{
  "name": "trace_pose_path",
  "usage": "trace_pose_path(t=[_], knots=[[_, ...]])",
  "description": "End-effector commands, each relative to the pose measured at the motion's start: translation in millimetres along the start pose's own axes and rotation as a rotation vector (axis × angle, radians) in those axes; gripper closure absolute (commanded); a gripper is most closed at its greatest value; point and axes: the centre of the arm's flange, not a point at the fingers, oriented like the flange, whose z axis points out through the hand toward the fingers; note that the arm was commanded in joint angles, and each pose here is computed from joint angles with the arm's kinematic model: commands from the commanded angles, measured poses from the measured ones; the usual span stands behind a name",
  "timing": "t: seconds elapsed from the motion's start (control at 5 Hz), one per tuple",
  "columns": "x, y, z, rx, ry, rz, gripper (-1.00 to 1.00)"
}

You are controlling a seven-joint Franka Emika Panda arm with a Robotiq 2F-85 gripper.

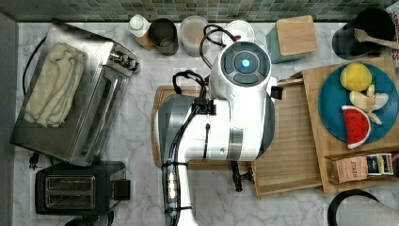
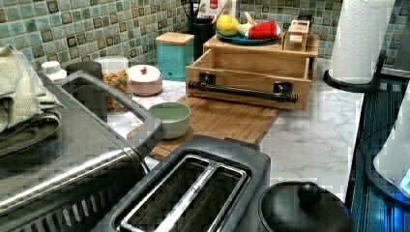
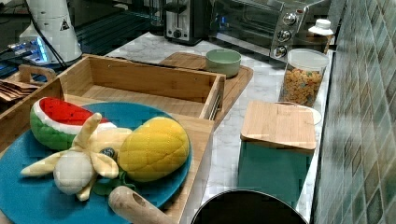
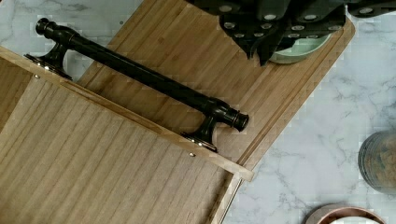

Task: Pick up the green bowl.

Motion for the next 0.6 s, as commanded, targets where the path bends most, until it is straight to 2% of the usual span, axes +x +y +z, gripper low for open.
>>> trace_pose_path(t=[0.2,0.4,0.6], knots=[[-0.6,1.1,4.7,-0.007,-0.006,0.001,1.00],[-0.6,1.1,4.7,-0.007,-0.006,0.001,1.00],[-24.1,-3.4,20.1,0.015,-0.057,-0.019,1.00]])
